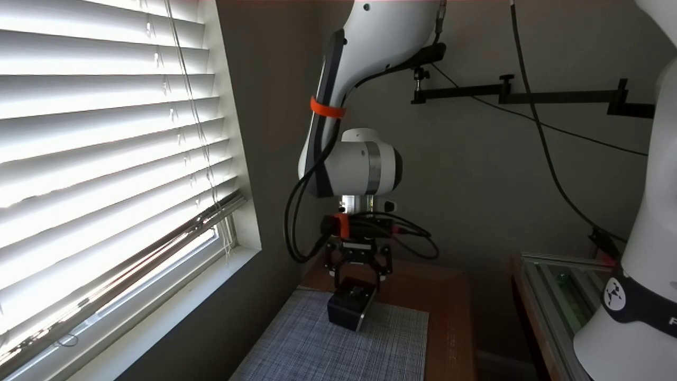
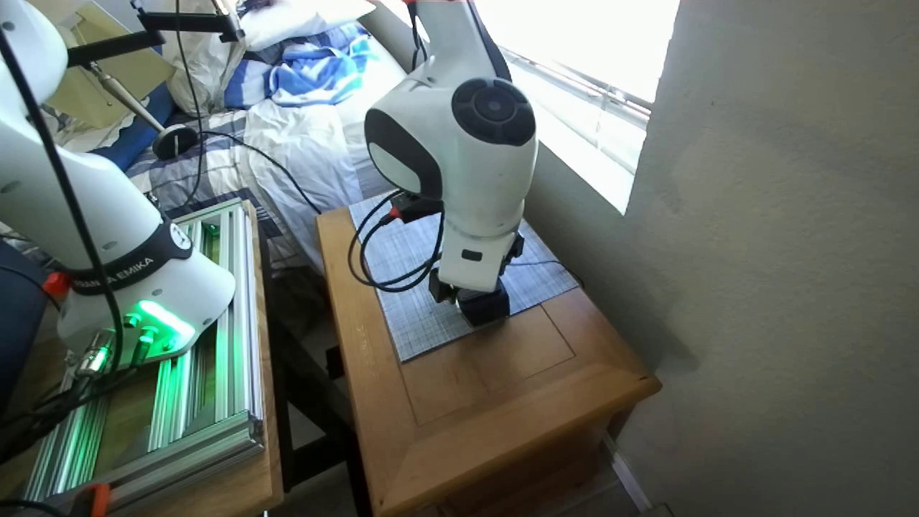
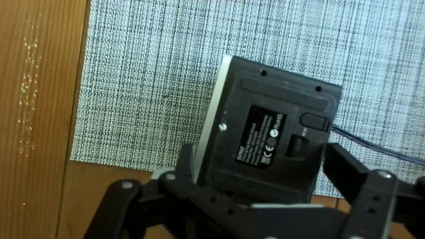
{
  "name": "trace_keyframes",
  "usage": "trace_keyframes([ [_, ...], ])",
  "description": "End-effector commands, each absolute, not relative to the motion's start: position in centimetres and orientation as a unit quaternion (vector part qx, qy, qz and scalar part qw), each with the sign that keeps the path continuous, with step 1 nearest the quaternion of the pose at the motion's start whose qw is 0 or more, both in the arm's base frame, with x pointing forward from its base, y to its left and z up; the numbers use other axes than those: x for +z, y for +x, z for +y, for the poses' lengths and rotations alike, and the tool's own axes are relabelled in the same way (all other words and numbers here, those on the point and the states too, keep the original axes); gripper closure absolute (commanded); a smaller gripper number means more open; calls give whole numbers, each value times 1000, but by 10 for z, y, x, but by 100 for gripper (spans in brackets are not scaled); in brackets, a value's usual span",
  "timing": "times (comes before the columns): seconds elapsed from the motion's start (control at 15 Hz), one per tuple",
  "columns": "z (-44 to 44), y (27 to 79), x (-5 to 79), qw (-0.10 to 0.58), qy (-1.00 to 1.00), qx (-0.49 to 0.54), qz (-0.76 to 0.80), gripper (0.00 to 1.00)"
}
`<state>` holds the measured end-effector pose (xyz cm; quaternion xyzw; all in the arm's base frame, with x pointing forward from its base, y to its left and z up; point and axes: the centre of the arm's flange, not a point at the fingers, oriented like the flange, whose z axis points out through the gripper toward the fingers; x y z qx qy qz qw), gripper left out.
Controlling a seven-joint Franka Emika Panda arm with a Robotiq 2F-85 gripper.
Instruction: Lift the alarm clock and put it up straight
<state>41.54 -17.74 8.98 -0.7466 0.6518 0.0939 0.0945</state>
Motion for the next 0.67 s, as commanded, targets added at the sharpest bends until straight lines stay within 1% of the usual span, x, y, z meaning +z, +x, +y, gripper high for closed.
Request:
trace_keyframes([
  [0.0, -183, 421, 85, 97, -730, 82, 671, 0],
  [0.6, -187, 422, 76, 108, -711, 86, 690, 0],
])
